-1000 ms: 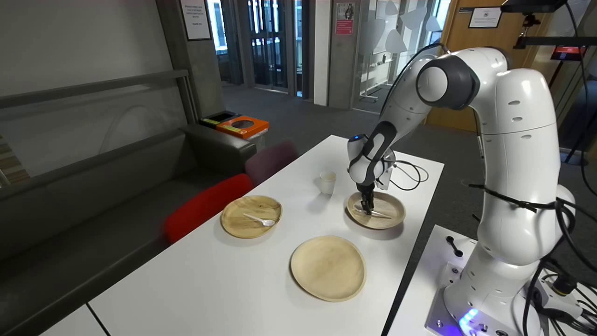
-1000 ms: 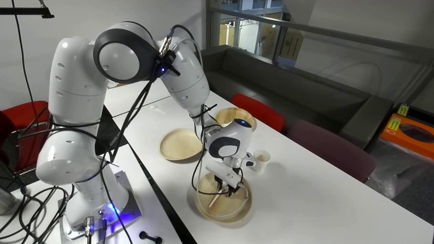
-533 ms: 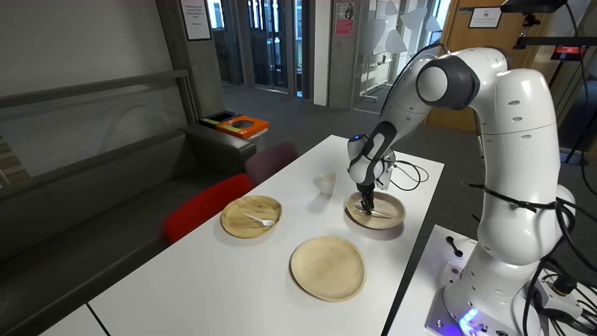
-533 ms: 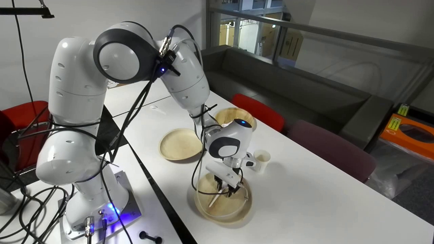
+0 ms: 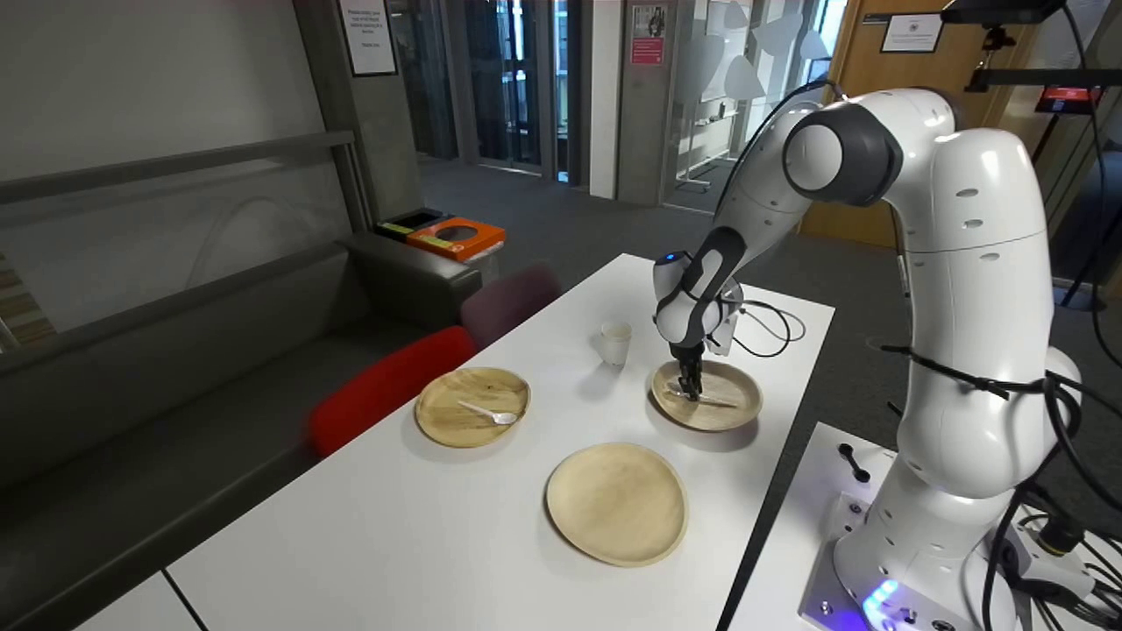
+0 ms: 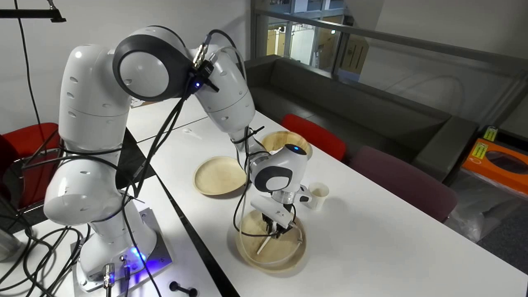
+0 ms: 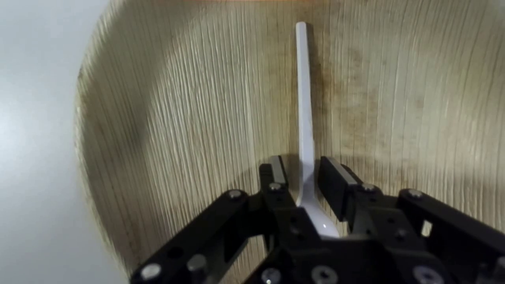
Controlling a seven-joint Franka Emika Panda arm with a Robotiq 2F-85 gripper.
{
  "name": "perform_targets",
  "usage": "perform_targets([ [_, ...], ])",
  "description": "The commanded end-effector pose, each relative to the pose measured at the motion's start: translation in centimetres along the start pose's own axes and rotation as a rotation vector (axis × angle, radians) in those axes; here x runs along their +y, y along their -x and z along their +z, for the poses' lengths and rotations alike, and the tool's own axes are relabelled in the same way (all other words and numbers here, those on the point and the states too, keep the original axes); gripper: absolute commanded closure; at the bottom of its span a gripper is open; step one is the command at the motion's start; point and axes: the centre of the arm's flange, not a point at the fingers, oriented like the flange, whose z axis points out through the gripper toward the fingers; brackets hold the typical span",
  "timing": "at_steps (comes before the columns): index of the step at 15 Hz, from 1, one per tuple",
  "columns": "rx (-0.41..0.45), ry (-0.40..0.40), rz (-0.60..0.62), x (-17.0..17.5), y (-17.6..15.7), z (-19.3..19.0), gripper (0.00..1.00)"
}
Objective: Take the spoon off of the wooden plate
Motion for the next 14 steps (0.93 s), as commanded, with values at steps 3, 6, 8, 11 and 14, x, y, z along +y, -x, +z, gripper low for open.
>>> perform_targets([
  [3,-0.004,-0.022,-0.012,-0.1,0.6,-0.7,0.8],
  [6,-0.004,-0.02,-0.012,-0.1,0.5,-0.8,0.87],
  [8,-0.004,-0.02,-0.012,0.0,0.5,-0.8,0.89],
  [11,0.001,-0.015,-0.013,-0.1,0.8,-1.0,0.9],
  [14,0.016,-0.007,-0.013,-0.3,1.3,-1.8,0.91],
])
